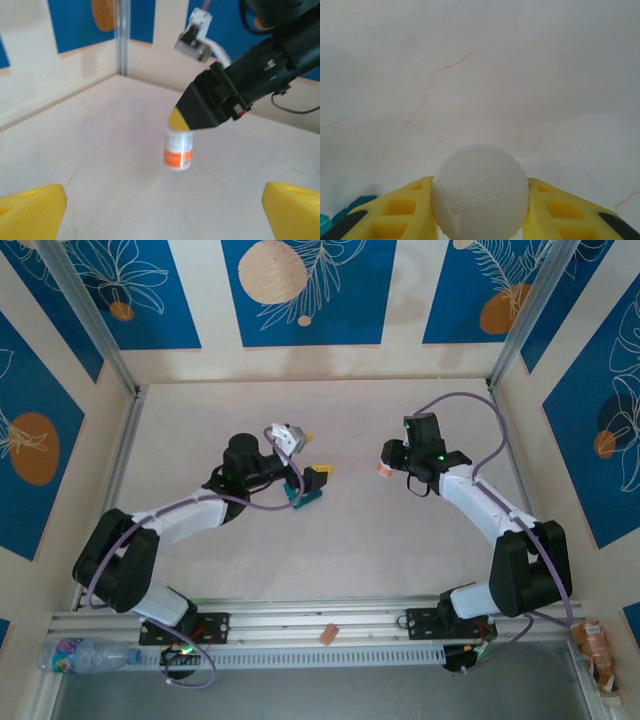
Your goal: Sort the pills into containers
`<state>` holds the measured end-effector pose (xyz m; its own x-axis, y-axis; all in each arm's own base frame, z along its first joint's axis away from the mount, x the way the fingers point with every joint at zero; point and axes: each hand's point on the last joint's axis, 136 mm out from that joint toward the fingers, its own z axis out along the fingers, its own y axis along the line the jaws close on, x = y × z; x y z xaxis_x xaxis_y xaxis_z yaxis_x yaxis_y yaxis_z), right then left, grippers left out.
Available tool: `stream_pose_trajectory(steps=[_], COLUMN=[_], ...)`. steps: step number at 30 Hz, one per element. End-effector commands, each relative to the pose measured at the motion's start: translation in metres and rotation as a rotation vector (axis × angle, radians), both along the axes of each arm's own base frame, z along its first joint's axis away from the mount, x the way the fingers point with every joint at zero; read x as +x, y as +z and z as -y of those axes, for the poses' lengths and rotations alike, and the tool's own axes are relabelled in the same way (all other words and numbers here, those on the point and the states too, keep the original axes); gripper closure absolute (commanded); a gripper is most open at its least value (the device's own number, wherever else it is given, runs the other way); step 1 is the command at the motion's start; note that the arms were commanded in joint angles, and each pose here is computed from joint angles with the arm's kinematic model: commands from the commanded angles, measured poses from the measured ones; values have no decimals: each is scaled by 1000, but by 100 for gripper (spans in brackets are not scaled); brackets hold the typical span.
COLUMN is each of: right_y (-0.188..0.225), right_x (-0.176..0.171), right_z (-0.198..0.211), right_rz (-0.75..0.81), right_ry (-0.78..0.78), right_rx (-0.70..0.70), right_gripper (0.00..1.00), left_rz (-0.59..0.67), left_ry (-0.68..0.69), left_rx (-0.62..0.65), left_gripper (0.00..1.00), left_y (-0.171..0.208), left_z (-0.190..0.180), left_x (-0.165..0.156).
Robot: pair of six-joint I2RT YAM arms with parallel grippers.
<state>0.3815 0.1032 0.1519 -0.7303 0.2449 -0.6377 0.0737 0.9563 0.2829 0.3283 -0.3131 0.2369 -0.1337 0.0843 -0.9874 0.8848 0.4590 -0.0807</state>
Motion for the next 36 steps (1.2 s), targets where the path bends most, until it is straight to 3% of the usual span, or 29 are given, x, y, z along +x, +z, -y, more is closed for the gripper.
stream_pose_trajectory(steps=[1,6,14,23,36], right_y=[-6,-19,-42,-61,-84], right_x=[10,14,12,5,-6], right_z=[14,17,12,1,-10], right_rz=[18,6,-30,-52,-91], right_ry=[-82,-101,-93,-56,-19], right_rx=[-35,-51,-44,-81,-111], right_gripper=[68,68,68,68,58], left_rz=[-42,-85,-106,-103,-30], left_ry=[104,188,321,610,729], left_rx=[131,227,261,124,81], left_gripper=[0,0,0,0,0], left_y=[-10,-17,-23,-1,1], left_z=[-19,-37,-60,-99,-124], left_x=[9,13,21,38,38])
